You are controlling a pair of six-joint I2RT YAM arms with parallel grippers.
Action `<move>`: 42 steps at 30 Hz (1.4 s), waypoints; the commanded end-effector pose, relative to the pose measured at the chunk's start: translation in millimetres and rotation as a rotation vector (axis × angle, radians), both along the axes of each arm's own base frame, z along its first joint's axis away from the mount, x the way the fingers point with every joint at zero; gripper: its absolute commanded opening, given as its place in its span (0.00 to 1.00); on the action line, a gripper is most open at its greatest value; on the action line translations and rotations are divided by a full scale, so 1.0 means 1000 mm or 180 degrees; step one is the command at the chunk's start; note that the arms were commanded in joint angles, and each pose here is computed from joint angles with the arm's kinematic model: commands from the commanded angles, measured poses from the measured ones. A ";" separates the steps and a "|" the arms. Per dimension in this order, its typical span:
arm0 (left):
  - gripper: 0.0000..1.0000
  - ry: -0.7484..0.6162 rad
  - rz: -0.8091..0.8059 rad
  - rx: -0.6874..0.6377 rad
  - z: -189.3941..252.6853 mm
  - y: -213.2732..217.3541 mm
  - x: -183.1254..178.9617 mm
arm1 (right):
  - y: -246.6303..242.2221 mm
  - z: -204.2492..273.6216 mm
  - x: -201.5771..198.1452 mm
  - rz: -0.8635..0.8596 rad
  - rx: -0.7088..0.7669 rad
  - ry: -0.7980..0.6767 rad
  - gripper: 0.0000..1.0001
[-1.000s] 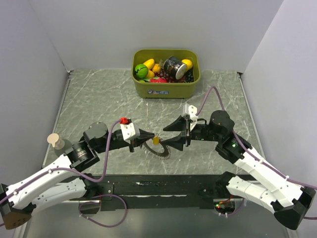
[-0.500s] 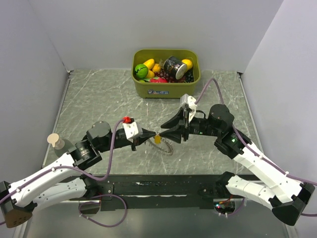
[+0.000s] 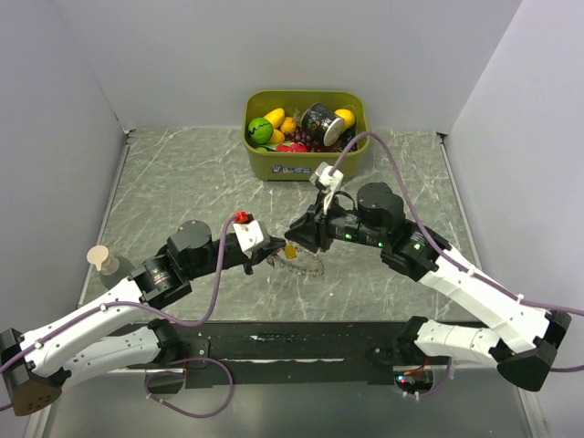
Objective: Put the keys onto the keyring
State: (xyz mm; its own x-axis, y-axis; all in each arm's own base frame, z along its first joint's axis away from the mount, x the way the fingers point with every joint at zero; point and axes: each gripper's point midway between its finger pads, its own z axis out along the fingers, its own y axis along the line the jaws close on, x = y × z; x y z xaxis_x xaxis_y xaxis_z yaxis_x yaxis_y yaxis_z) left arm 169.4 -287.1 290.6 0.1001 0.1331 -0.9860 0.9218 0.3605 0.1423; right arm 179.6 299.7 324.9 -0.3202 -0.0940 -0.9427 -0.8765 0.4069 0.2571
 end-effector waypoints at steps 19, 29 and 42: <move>0.01 -0.0260 0.0159 -0.0214 0.038 0.003 0.010 | 0.000 -0.008 0.002 -0.0216 -0.0267 0.0168 0.26; 0.01 -0.0291 0.0198 -0.0246 0.041 0.006 0.010 | 0.002 -0.011 -0.003 -0.0111 -0.0254 0.0191 0.05; 0.01 -0.0368 0.0072 -0.0319 0.047 0.008 0.000 | -0.009 -0.016 0.009 -0.0392 -0.0245 0.0208 0.00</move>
State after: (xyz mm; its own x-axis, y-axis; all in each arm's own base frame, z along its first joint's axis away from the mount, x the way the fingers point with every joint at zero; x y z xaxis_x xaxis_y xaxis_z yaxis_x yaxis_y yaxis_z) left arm 175.5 -280.3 292.9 0.1133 0.1482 -0.9824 0.9008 0.4018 0.1645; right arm 182.6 296.9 298.8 -0.4098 -0.1702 -0.8962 -0.8171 0.5052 0.2777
